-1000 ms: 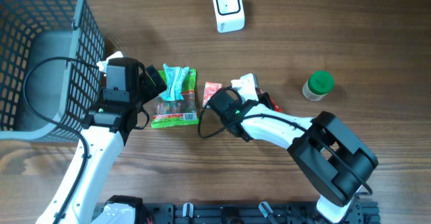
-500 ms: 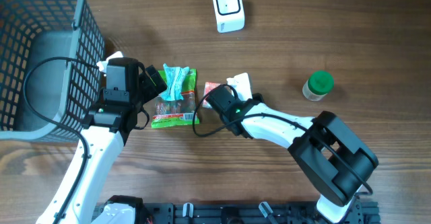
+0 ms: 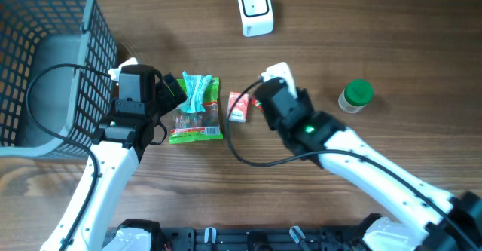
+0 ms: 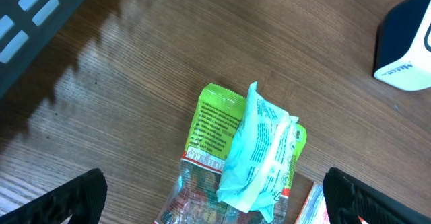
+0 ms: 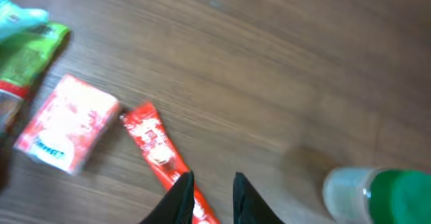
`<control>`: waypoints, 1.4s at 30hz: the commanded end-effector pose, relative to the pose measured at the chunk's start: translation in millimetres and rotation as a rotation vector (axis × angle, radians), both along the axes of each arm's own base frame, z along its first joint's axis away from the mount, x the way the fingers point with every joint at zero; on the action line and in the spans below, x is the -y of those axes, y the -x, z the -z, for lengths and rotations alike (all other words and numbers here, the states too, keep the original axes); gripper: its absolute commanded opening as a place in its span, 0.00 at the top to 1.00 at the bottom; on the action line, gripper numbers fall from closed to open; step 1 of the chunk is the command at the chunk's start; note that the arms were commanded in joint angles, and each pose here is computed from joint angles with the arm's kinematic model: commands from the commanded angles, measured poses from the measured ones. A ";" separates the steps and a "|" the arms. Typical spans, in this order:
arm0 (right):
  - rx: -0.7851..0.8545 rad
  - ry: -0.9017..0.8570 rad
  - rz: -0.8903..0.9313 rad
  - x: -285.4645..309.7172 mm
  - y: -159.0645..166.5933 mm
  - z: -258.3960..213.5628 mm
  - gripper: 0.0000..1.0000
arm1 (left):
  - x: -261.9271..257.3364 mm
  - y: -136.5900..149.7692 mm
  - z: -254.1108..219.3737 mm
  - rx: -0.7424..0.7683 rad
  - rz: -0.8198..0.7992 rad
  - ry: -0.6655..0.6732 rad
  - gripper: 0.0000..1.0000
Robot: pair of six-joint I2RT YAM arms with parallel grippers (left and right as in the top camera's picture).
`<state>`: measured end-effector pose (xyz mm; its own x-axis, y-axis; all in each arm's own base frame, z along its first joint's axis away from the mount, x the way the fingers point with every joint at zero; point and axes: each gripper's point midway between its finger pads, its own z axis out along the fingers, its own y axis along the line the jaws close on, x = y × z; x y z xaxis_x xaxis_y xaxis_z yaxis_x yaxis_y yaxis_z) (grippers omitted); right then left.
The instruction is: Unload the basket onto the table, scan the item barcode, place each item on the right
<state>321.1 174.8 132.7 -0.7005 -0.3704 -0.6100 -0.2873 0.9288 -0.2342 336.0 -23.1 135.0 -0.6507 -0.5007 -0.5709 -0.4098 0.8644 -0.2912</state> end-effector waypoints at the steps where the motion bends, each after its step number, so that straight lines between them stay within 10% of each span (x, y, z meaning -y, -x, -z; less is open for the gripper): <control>1: -0.224 -0.106 -0.165 0.6 21.7 21.0 0.47 | -3.2 -1.6 -4.5 0.012 -0.002 -0.013 0.00; 15: -0.742 -0.550 -0.181 27.0 29.2 136.6 0.61 | -3.2 -1.6 -4.5 0.012 -0.002 -0.013 0.00; 19: -0.757 -0.560 -0.177 25.8 31.0 140.1 0.75 | -3.2 -1.6 -4.5 0.012 -0.002 -0.013 0.00; 35: -0.754 -0.565 -0.153 20.4 34.4 146.6 0.74 | -3.2 -1.6 -4.5 0.012 -0.002 -0.013 0.00; 42: -0.707 -0.403 0.054 56.1 18.0 140.2 0.95 | -3.2 -1.6 -4.5 0.012 -0.002 -0.013 0.00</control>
